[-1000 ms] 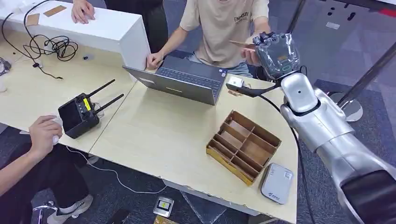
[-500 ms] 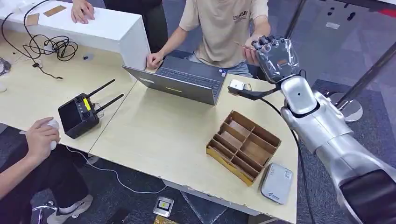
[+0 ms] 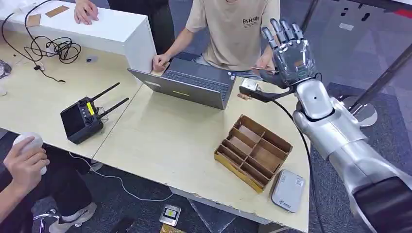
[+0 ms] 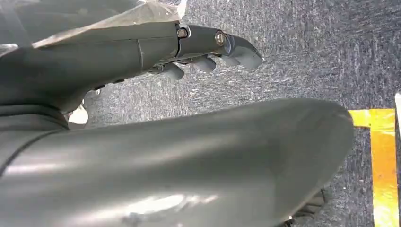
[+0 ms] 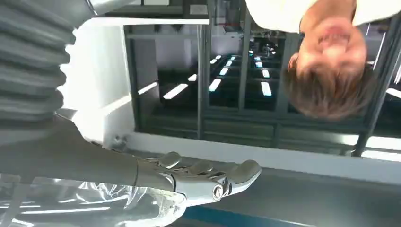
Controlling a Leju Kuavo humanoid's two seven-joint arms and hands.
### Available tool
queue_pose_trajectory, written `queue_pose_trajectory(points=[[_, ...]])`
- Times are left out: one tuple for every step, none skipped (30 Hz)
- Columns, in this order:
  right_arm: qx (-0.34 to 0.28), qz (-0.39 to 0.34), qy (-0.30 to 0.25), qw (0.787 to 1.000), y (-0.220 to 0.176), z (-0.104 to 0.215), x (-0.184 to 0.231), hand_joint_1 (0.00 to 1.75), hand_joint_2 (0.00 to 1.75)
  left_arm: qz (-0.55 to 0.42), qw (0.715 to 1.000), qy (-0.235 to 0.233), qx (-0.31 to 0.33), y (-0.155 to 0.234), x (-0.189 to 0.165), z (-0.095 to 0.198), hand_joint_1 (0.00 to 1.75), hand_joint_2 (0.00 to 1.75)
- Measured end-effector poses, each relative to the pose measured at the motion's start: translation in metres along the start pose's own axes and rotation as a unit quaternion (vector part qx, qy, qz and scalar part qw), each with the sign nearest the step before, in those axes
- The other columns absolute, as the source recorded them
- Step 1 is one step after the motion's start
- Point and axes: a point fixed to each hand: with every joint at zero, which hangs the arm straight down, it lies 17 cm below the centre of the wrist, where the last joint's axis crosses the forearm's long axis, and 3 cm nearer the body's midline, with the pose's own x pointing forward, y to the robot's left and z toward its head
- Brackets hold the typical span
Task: Pass the card to the sensor for recognition and then transmit it.
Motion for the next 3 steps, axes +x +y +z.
queue_pose_trajectory(points=[[-0.009, -0.008, 0.006, 1.0, -0.0037, -0.0002, -0.0034, 0.0, 0.0, 0.001, 1.0, 0.001, 0.001, 0.0003, -0.0003, 0.0, 0.0, 0.0], [-0.019, -0.016, 0.013, 1.0, -0.0078, -0.0004, -0.0068, 0.0, 0.0, 0.002, 1.0, 0.001, 0.001, 0.0004, -0.0008, 0.0, 0.0, 0.0], [-0.026, -0.022, 0.019, 0.999, -0.0108, -0.0001, -0.0107, 0.0, 0.0, 0.003, 1.0, 0.002, 0.002, 0.0004, -0.0015, 0.0, 0.0, 0.0]])
